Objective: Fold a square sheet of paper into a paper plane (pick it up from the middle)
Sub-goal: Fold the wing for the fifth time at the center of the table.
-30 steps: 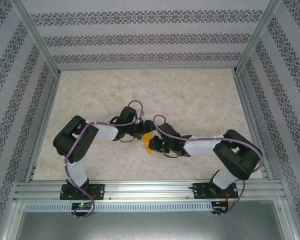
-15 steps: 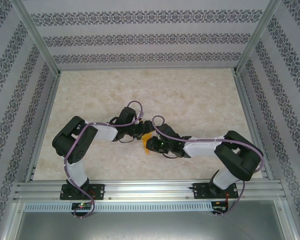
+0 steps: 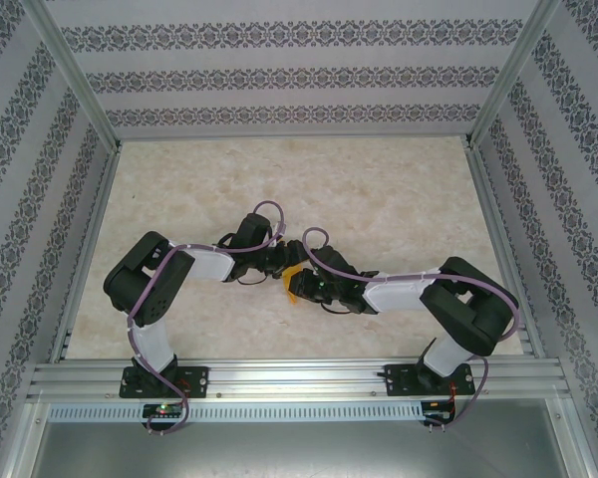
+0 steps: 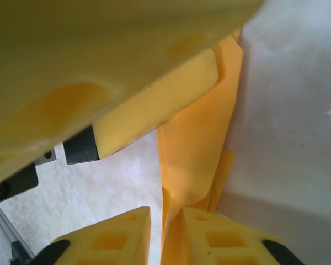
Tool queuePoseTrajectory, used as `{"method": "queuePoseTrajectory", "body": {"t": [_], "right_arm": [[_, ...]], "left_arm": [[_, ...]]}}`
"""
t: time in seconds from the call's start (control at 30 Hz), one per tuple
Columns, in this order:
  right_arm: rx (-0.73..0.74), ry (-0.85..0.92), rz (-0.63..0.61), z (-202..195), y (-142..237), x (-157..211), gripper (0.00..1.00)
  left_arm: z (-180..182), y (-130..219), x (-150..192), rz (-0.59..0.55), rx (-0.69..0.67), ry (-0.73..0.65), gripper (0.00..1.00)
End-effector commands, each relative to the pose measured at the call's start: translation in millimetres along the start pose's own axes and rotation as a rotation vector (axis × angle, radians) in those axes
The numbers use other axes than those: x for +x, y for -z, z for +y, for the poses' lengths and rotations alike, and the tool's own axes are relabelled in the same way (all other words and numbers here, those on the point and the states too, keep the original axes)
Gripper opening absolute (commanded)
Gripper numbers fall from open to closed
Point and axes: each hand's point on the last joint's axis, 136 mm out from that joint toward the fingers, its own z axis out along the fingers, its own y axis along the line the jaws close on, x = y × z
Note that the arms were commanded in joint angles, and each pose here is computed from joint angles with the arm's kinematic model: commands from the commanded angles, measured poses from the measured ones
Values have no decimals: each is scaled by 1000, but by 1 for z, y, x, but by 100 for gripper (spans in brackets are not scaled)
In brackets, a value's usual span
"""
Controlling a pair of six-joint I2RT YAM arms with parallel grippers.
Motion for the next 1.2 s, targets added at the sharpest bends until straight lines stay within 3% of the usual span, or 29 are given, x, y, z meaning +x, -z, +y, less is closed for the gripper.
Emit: {"method": "queuePoseTrajectory", "body": {"t": [0.0, 0.1, 0.23, 0.4, 0.77, 1.17], "right_arm": [[-21, -11, -18, 3, -6, 0, 15], [-29, -26, -17, 0, -6, 2, 14], [-5, -46, -19, -6, -3, 6, 24], [22, -37, -22, -7, -1, 7, 25], [-8, 47, -23, 8, -7, 10, 11], [26, 407, -23, 15, -5, 37, 7]], "left_arm": [[13, 2, 7, -2, -34, 42, 66], [12, 2, 6, -8, -29, 57, 66], [8, 4, 3, -26, -16, 66, 66], [9, 6, 3, -32, -20, 67, 66], [13, 8, 5, -34, -33, 80, 66], [10, 19, -3, -93, -18, 166, 67]]}}
